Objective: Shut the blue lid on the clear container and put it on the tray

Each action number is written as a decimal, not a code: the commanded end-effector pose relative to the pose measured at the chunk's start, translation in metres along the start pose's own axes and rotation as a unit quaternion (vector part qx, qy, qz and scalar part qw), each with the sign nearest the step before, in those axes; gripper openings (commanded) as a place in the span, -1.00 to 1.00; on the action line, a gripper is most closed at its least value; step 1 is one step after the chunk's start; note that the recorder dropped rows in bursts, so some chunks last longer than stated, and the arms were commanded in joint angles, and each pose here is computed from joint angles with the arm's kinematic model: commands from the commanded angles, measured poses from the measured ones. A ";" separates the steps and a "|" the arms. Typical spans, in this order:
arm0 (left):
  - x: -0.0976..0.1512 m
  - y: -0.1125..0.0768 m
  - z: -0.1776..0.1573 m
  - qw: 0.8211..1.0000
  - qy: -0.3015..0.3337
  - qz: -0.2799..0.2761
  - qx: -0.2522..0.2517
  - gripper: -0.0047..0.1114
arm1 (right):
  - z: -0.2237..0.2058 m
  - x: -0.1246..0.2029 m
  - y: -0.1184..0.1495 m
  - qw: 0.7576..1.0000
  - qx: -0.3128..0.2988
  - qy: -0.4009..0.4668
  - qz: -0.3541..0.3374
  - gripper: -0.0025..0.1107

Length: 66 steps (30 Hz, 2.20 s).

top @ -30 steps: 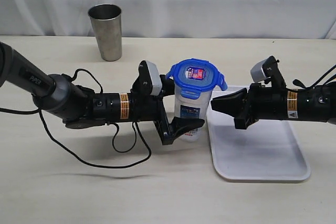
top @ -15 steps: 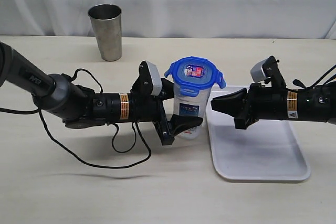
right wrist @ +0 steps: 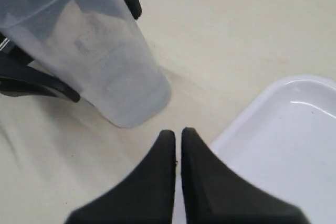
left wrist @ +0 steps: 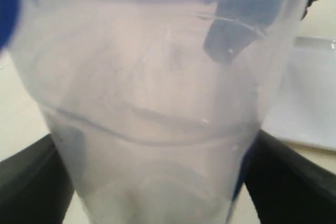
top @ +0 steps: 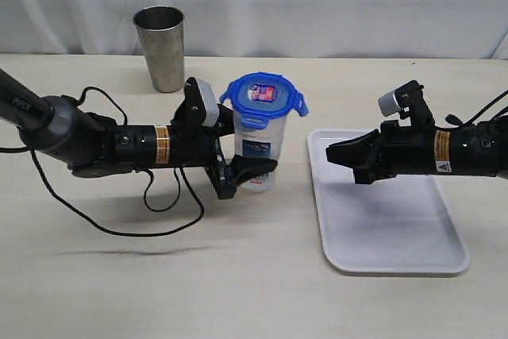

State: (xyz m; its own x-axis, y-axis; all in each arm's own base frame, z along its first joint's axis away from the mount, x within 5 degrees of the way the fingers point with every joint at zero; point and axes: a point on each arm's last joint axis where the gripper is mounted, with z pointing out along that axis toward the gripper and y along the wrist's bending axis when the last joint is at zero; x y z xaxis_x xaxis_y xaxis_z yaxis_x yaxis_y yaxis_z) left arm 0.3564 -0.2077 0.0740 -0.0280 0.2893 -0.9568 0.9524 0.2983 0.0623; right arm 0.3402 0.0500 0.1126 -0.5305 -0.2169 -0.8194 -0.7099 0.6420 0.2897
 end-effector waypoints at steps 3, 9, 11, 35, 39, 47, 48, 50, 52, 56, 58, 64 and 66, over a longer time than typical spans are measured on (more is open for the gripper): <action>0.012 0.018 -0.016 0.997 0.061 -0.032 -0.044 -0.92 | -0.017 -0.029 0.009 0.999 0.011 -0.019 0.040 -0.55; 0.018 0.022 -0.020 0.994 0.081 -0.043 -0.065 -0.92 | -0.035 -0.059 0.025 0.987 0.010 -0.025 0.160 -0.21; 0.018 0.023 -0.020 0.994 0.080 -0.045 -0.067 -0.92 | -0.035 -0.069 0.037 0.985 0.023 -0.020 0.168 -0.21; 0.016 0.022 -0.019 0.995 0.070 -0.032 -0.064 -0.92 | 0.022 -0.170 0.071 0.982 0.129 -0.078 0.116 -0.21; 0.016 0.023 -0.019 0.995 0.069 -0.029 -0.067 -0.92 | 0.015 -0.176 0.056 0.951 0.283 -0.111 0.059 -0.21; 0.015 0.024 -0.020 0.995 0.067 -0.027 -0.074 -0.92 | -0.014 -0.176 0.028 0.848 0.526 -0.018 0.063 -0.21; 0.015 0.024 -0.020 0.995 0.067 -0.027 -0.074 -0.92 | -0.015 -0.177 0.026 0.856 0.509 0.010 0.087 -0.21; 0.015 0.024 -0.020 0.995 0.067 -0.027 -0.074 -0.92 | -0.013 -0.179 0.025 0.891 0.438 0.069 0.097 -0.21; 0.015 0.024 -0.020 0.995 0.067 -0.027 -0.074 -0.92 | -0.012 -0.188 0.030 0.931 0.330 0.080 0.132 -0.19; 0.015 0.024 -0.020 0.995 0.068 -0.027 -0.074 -0.92 | -0.011 -0.206 0.050 0.969 0.136 0.043 0.202 -0.13; 0.015 0.024 -0.020 0.995 0.068 -0.027 -0.074 -0.92 | -0.008 -0.207 0.062 0.973 0.083 0.053 0.206 -0.13; 0.015 0.024 -0.020 0.995 0.068 -0.027 -0.074 -0.92 | 0.016 -0.190 0.082 0.963 0.086 0.136 0.215 -0.13; 0.015 0.024 -0.020 0.995 0.068 -0.027 -0.074 -0.92 | 0.028 -0.185 0.087 0.960 0.085 0.146 0.221 -0.14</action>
State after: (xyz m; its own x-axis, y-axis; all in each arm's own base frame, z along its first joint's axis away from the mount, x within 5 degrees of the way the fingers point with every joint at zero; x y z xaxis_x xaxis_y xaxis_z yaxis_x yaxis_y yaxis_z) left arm 0.3729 -0.1855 0.0769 -0.1044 0.3186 -0.9421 0.9042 0.4248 0.0435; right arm 0.3895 0.1598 0.2832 -0.8756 -0.0703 -0.4780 -0.3260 0.8162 0.4771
